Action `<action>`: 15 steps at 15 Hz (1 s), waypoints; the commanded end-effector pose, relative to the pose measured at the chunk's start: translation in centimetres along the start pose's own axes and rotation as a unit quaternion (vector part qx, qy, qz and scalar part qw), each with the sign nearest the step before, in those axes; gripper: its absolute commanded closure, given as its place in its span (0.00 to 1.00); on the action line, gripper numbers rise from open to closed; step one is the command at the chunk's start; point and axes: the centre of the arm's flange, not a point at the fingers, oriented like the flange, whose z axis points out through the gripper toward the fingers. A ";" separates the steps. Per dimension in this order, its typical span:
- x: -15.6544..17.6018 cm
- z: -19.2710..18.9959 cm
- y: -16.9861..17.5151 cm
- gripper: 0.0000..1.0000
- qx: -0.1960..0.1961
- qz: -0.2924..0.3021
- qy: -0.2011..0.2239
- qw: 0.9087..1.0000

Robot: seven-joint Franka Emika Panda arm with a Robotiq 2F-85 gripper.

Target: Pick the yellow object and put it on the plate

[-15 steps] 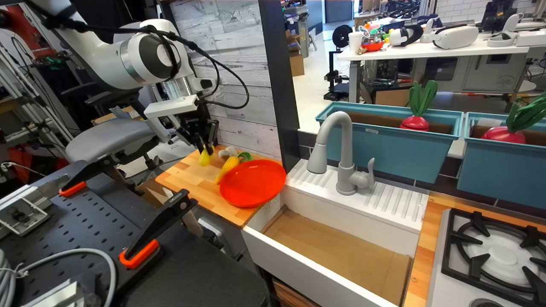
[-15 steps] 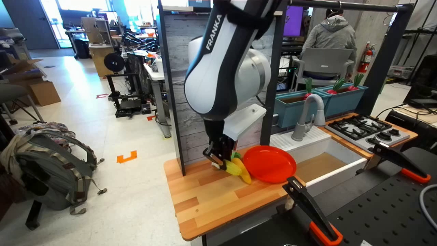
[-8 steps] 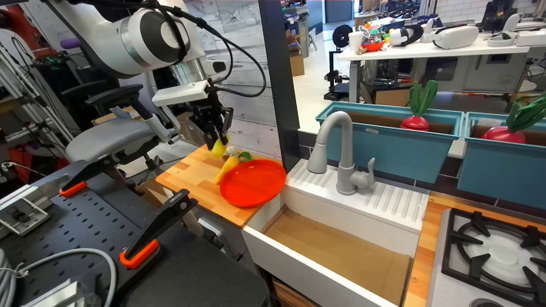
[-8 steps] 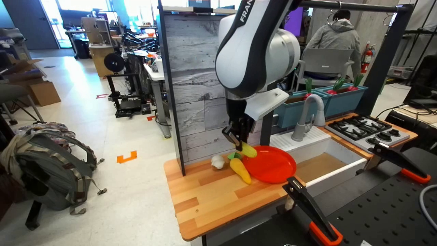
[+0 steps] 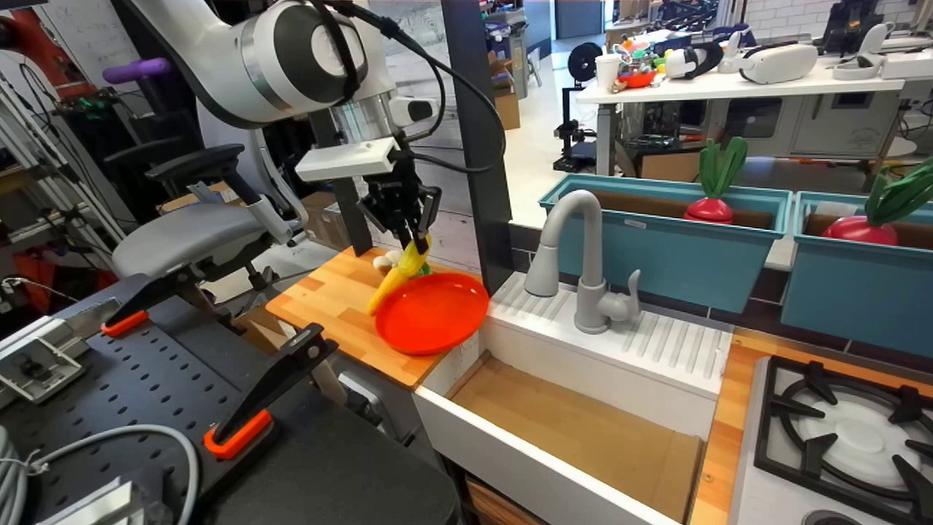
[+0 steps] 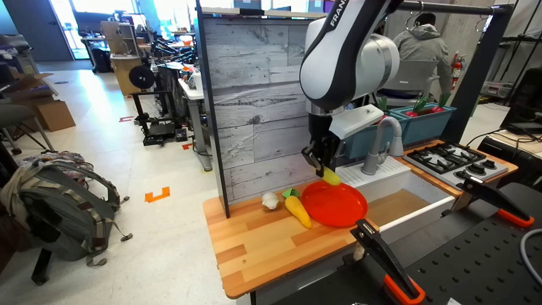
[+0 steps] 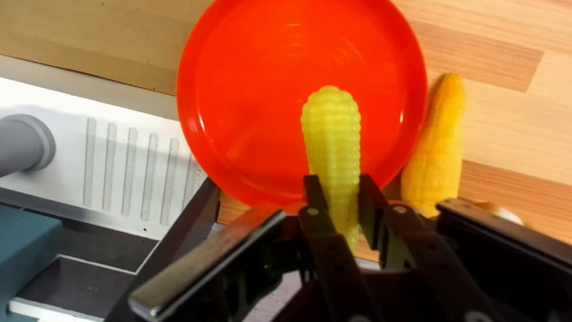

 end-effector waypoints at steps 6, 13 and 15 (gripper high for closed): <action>0.1 4.2 2.8 0.94 0.021 0.048 -0.024 0.998; 0.3 7.5 2.1 0.52 0.027 0.059 -0.042 0.997; 0.5 7.9 1.9 0.45 0.028 0.056 -0.047 0.997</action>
